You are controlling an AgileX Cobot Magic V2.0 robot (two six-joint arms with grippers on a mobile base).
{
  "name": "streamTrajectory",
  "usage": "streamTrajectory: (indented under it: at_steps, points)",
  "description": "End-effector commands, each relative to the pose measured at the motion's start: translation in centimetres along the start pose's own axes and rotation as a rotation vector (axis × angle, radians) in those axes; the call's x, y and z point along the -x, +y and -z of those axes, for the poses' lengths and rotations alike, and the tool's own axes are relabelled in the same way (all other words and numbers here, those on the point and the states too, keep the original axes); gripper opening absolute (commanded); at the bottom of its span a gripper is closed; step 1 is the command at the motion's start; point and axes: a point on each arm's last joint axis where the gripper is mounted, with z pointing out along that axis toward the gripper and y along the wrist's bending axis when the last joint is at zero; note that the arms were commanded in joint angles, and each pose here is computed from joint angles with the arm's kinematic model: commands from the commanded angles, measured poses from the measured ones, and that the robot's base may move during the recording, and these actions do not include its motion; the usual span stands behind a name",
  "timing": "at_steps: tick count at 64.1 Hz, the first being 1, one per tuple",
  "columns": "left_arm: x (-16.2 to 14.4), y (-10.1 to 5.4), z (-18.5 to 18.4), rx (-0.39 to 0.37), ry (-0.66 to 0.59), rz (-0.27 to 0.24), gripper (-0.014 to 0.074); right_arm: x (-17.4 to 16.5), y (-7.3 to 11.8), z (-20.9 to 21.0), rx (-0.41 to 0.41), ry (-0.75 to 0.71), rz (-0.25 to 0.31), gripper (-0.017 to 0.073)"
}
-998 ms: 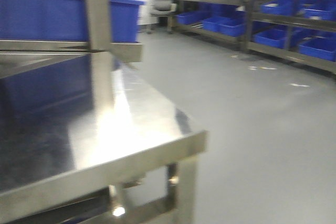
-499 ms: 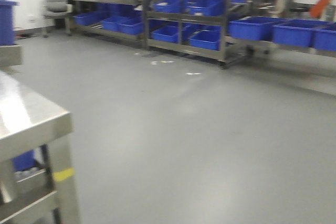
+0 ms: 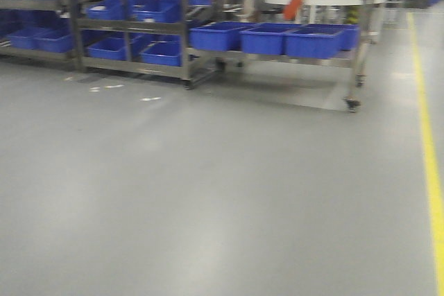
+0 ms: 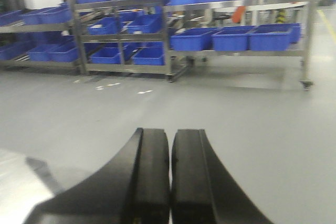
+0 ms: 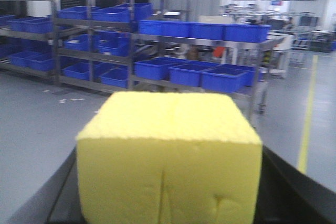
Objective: Place yellow foam block on left shelf second layer
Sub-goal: 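Drive the base away from the table carrying the block in the right gripper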
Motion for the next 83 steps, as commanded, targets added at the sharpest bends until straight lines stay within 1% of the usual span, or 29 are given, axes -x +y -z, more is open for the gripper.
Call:
streamTrajectory:
  at_steps: [1, 83]
  points:
    - [-0.03, -0.03, 0.09, -0.003, -0.077, 0.009, 0.0124, 1.63, 0.05, 0.05, -0.002, -0.103, 0.016, 0.0452]
    - [-0.05, -0.03, 0.06, -0.003, -0.073, 0.009, 0.0124, 1.63, 0.05, 0.05, -0.002, -0.103, 0.016, 0.0452]
